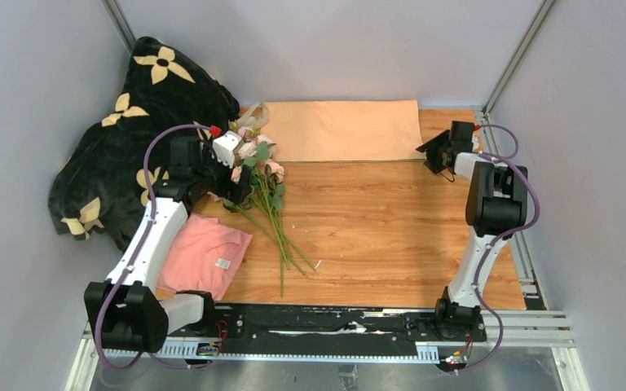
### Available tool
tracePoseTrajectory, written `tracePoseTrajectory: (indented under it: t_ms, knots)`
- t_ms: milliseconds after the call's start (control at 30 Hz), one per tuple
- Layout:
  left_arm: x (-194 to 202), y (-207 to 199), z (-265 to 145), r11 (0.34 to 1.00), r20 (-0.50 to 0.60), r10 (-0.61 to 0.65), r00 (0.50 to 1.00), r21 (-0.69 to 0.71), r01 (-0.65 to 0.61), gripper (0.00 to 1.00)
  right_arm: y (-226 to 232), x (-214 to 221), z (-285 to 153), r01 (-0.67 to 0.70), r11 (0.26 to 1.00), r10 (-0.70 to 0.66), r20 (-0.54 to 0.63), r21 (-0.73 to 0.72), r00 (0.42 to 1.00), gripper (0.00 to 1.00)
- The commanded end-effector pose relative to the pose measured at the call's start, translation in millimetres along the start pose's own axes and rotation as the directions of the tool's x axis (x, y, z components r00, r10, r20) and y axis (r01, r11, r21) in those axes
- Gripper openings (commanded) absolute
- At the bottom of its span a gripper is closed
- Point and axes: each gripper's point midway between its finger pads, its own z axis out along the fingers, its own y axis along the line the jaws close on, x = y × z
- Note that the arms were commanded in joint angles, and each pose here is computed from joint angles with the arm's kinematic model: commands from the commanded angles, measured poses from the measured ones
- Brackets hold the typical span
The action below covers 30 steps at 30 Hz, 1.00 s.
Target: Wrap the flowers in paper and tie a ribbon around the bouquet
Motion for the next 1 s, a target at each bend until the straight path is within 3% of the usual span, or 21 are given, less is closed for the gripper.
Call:
tracePoseTrajectory:
  t_ms: [0, 600, 700, 833, 967]
  knots:
    - [-5.2, -3.6, 1.0, 1.000, -0.008, -0.020, 1.000, 0.021, 0.021, 0.99, -11.2, 5.6, 16.6, -0.075, 0.996, 0.076, -0.005, 0.037, 0.997, 0.58]
    - [-5.0, -2.9, 7.4, 0.999, 0.014, -0.052, 0.999, 0.013, 0.051, 0.98, 49.8, 3.0, 57.9, -0.053, 0.981, 0.043, -0.057, -0.185, 0.997, 0.48]
    - [-3.8, -2.2, 8.2, 0.999, 0.011, -0.053, 0.999, 0.010, 0.053, 0.98, 59.6, 3.3, 58.8, -0.042, 0.977, 0.030, -0.061, -0.208, 0.998, 0.38]
    - [-4.7, -1.6, 6.9, 0.999, 0.014, -0.051, 0.999, 0.005, 0.051, 0.98, 72.0, 0.3, 48.2, 0.002, 0.971, -0.014, -0.046, -0.241, 0.999, 0.04]
    - [-7.4, -2.2, 4.3, 0.999, 0.019, -0.045, 0.999, 0.005, 0.045, 0.98, 96.7, -17.0, 10.6, 0.099, 0.953, -0.097, 0.021, -0.285, 0.995, 0.00]
